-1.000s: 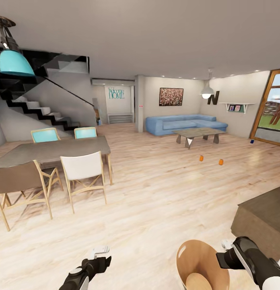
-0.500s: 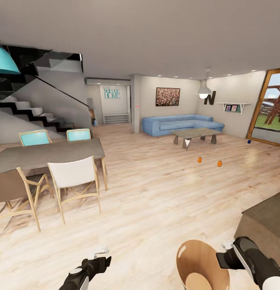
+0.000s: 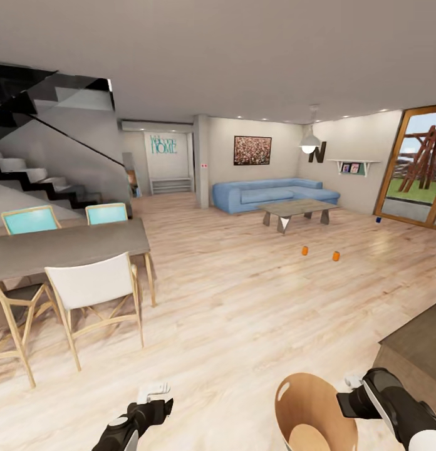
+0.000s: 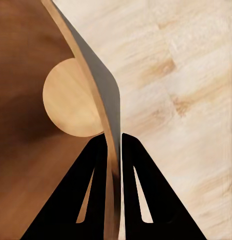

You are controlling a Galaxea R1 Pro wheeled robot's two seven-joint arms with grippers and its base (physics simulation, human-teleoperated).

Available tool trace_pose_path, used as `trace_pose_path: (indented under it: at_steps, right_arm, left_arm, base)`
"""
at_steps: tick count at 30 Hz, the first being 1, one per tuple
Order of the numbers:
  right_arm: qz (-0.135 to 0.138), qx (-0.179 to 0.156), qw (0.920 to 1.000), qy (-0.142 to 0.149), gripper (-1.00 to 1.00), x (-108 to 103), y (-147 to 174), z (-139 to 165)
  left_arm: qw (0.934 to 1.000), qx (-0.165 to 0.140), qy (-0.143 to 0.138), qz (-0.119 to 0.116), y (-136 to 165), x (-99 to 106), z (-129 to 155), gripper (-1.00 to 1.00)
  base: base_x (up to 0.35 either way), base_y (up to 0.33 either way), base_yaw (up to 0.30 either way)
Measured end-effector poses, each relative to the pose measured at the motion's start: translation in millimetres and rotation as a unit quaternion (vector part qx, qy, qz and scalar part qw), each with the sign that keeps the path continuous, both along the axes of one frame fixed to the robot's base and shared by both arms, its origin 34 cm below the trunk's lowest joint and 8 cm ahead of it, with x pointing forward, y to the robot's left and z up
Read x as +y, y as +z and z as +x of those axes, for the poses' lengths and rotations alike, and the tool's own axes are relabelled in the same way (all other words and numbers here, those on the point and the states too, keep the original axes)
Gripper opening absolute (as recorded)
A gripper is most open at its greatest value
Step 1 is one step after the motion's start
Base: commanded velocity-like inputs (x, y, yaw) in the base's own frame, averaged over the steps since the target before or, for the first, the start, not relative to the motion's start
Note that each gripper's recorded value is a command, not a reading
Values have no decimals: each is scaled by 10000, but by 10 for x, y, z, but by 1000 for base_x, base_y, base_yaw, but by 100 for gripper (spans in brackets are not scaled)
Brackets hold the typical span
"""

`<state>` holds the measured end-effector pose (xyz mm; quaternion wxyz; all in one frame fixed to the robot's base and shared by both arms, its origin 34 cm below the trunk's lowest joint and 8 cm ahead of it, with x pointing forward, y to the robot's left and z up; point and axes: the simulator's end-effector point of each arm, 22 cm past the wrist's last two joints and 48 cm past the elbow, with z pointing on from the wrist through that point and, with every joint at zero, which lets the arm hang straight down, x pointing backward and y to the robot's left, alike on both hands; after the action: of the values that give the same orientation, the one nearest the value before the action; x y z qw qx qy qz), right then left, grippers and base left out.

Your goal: Put the three can of soda from the living room inside the tash can in the kitchen.

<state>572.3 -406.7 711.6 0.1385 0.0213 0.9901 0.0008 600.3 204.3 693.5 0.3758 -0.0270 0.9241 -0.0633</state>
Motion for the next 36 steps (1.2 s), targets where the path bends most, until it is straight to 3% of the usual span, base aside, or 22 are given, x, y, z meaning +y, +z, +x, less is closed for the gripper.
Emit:
trace_pose_path:
  at_steps: [25,31,36]
  right_arm:
    - [31,-4,10000,-9,-100,13,-4,-1]
    - [23,-5,10000,-3,-100,13,-4,0]
    - [33,-7,10000,-5,-100,19,-4,2]
  left_arm:
    - [10000,0,0,1,0,2,0,100]
    - [9997,255,3,3,-200,2,-166,100]
    - [9996,275,9,15,-259,8,-212,100]
  base:
    - [347,13,-57]
    - [347,73,0]
    - [347,75,0]
